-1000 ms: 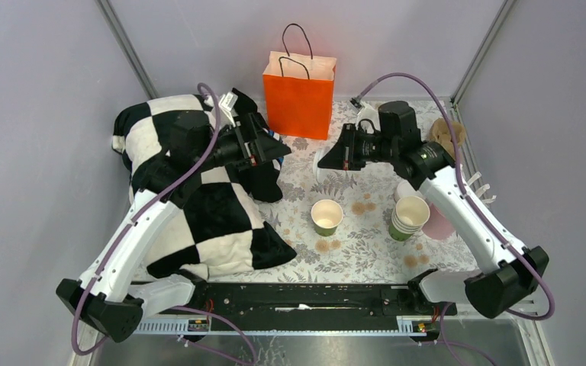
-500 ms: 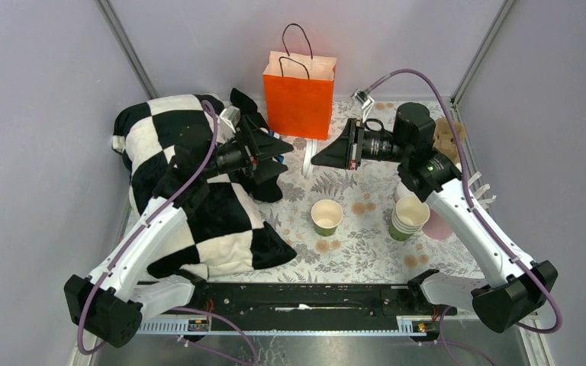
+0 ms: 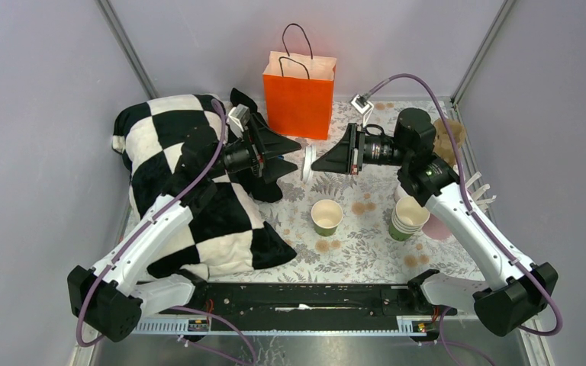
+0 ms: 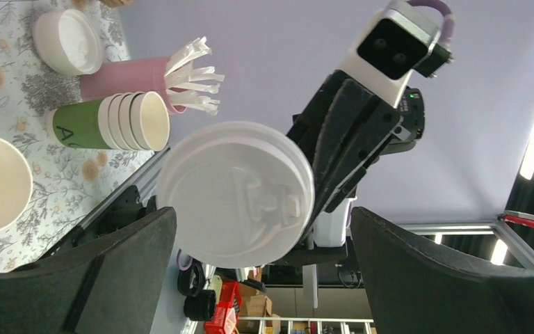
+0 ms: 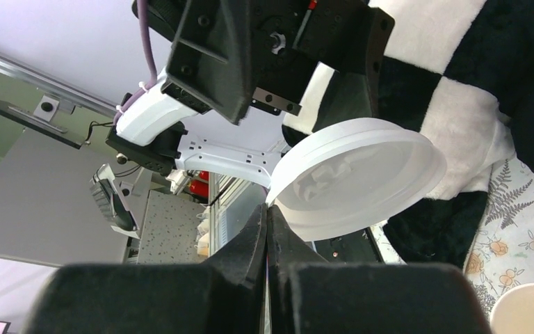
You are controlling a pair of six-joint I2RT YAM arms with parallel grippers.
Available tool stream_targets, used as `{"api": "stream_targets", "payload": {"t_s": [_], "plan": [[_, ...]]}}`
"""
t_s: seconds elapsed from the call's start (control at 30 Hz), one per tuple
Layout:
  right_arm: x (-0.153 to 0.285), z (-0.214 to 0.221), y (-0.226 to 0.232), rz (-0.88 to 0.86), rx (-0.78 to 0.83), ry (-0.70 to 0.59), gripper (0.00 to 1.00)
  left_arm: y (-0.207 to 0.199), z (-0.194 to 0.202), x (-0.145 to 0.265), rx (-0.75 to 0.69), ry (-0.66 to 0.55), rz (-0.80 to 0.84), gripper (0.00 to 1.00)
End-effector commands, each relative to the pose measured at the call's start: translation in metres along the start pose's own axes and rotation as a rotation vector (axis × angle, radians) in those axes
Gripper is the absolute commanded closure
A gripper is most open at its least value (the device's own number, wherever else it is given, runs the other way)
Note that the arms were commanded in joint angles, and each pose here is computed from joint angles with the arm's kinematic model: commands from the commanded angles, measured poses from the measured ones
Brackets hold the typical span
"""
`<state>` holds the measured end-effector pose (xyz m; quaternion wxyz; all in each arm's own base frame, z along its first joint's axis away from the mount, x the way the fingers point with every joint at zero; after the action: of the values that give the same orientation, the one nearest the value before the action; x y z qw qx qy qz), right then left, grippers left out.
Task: Pack the takeout coffee
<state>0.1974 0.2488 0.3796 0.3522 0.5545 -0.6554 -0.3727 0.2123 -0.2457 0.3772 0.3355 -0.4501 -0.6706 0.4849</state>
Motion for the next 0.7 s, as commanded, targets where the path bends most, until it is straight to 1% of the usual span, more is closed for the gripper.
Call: {"api": "stream_targets", "payload": {"t_s": [0.0,0.33,0.67], "plan": [[0.0057,0.0016,0.0244,-0.074,0.084,0.000,1.00,-0.0028,-0.0010,-0.0007,-0.042,-0.011,-0.007,0.01],[0.0036,0.0004,0.0265,-0.099,0.089,0.017,1.00,0.0007,0.0035,-0.0087,-0.023,0.024,0.011,0.01],[0.0015,0.0016,0.0182,-0.091,0.080,0.021,1.00,-0.0006,0.0045,-0.0103,-0.021,0.029,0.029,0.01]]}}
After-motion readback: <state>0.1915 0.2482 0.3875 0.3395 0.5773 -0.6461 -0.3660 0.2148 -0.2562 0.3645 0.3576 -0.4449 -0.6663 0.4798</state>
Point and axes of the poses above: each gripper's point midway between its finger pads, its own x axis back along the fingers, its own y axis along the line the jaws close on, z = x × y, the point moved 4 cm from there along x, back along the fingers, and after that the axes turned 10 degrees about -x, right-handed, at the moved point
